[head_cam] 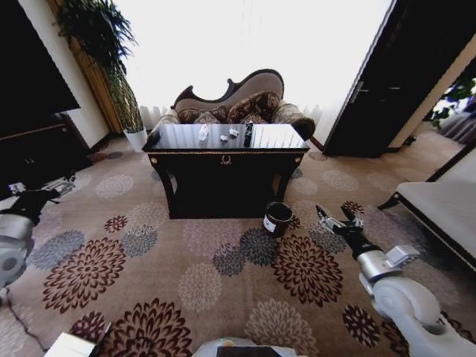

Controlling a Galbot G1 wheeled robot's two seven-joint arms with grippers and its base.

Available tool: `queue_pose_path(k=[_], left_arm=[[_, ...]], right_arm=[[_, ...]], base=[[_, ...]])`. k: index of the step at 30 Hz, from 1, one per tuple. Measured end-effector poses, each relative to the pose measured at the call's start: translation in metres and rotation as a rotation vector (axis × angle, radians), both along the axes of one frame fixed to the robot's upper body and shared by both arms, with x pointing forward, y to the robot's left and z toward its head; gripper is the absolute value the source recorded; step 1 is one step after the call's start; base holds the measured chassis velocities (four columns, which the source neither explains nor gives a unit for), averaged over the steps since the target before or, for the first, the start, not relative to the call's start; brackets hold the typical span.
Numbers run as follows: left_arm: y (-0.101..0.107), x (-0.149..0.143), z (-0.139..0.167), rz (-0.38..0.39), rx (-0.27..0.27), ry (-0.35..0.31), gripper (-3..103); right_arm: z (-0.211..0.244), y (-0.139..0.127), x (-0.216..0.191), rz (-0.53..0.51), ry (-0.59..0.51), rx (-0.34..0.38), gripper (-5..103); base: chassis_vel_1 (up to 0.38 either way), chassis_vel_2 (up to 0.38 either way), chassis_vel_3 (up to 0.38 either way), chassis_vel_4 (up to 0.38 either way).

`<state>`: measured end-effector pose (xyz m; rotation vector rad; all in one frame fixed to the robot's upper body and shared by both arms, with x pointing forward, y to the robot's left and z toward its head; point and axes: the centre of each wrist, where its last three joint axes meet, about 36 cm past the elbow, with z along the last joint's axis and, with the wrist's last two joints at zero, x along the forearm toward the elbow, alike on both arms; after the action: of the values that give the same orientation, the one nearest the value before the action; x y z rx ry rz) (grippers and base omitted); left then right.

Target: Move to the front of the table and place the trash on the table into the trash bin.

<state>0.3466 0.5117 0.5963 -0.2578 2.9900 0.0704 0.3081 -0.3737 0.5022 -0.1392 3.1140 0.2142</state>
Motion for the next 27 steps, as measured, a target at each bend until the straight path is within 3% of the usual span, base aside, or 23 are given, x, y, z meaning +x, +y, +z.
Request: queue_pose_path(k=[27], left_arm=[[0.003, 0.002, -0.013, -0.001, -0.005, -0.003, 100]], right_arm=[[-0.008, 0.005, -0.003, 0.024, -0.006, 0.007, 100]], base=[[0.000, 0.000, 0.000, 0.000]])
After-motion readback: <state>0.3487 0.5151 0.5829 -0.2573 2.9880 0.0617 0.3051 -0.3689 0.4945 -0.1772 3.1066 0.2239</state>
